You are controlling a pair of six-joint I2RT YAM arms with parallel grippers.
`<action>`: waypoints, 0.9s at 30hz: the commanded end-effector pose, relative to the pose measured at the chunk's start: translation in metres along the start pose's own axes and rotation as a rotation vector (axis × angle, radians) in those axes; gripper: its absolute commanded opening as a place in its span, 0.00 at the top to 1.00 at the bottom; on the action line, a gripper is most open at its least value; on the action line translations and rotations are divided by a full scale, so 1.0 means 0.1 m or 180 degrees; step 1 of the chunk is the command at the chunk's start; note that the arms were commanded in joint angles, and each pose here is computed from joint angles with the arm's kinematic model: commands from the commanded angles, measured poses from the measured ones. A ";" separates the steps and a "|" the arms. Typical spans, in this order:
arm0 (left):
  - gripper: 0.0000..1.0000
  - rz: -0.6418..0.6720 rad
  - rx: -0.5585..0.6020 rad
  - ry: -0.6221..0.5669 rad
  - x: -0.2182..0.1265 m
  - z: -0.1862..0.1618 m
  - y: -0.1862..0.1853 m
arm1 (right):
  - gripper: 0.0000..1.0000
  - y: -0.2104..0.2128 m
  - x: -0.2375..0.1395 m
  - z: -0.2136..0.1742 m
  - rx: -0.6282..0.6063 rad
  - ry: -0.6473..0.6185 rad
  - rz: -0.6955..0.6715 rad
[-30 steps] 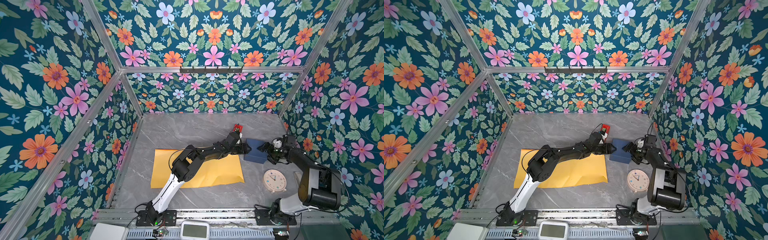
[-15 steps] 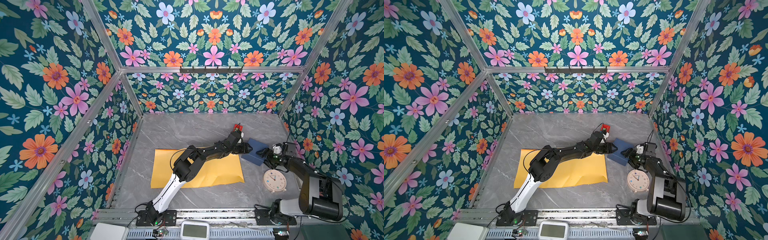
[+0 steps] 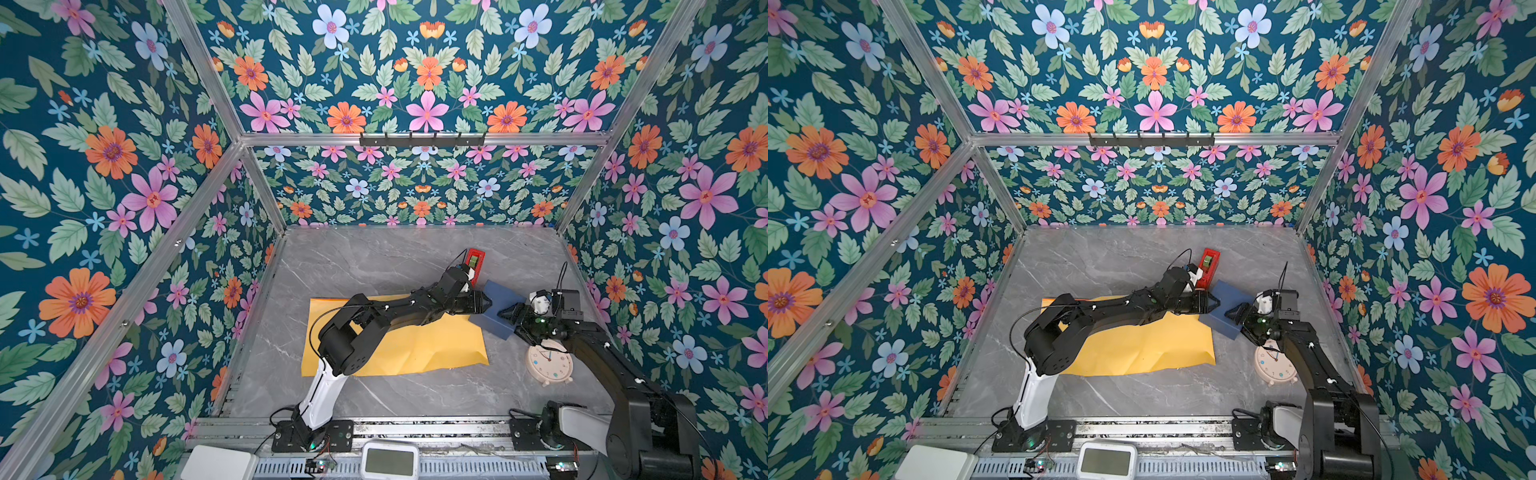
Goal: Wrap the gift box in paper
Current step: 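Lift the blue box with both grippers and set it onto the yellow paper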
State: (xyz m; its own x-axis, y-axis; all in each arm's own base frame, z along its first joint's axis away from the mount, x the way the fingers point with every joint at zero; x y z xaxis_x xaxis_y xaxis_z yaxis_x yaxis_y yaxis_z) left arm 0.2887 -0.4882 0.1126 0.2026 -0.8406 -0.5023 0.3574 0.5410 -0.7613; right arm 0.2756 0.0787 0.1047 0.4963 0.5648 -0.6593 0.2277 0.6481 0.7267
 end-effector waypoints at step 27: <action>0.32 0.0581 -0.0328 -0.0048 -1.61 -0.64 1.12 | 0.24 1.62 1.30 -0.82 -0.1103 0.0932 0.0553</action>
State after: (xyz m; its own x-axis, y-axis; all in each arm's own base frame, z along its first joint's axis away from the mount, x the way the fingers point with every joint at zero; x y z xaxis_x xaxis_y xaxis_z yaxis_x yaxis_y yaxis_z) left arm 0.2472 -0.2925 0.0787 0.3171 -0.7029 -0.6367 0.1600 0.7014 -0.6946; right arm 0.2961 0.2561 0.0842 0.2318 0.6180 -0.7512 -0.0375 0.7773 0.6279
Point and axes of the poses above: each gripper's point midway between its finger pads, its own x axis out along the fingers, its own y axis along the line the jaws close on, z = x × y, the point moved 1 cm from there along -x, back along the fingers, and after that the axes turned 2 degrees about -x, right-handed, at the moved point
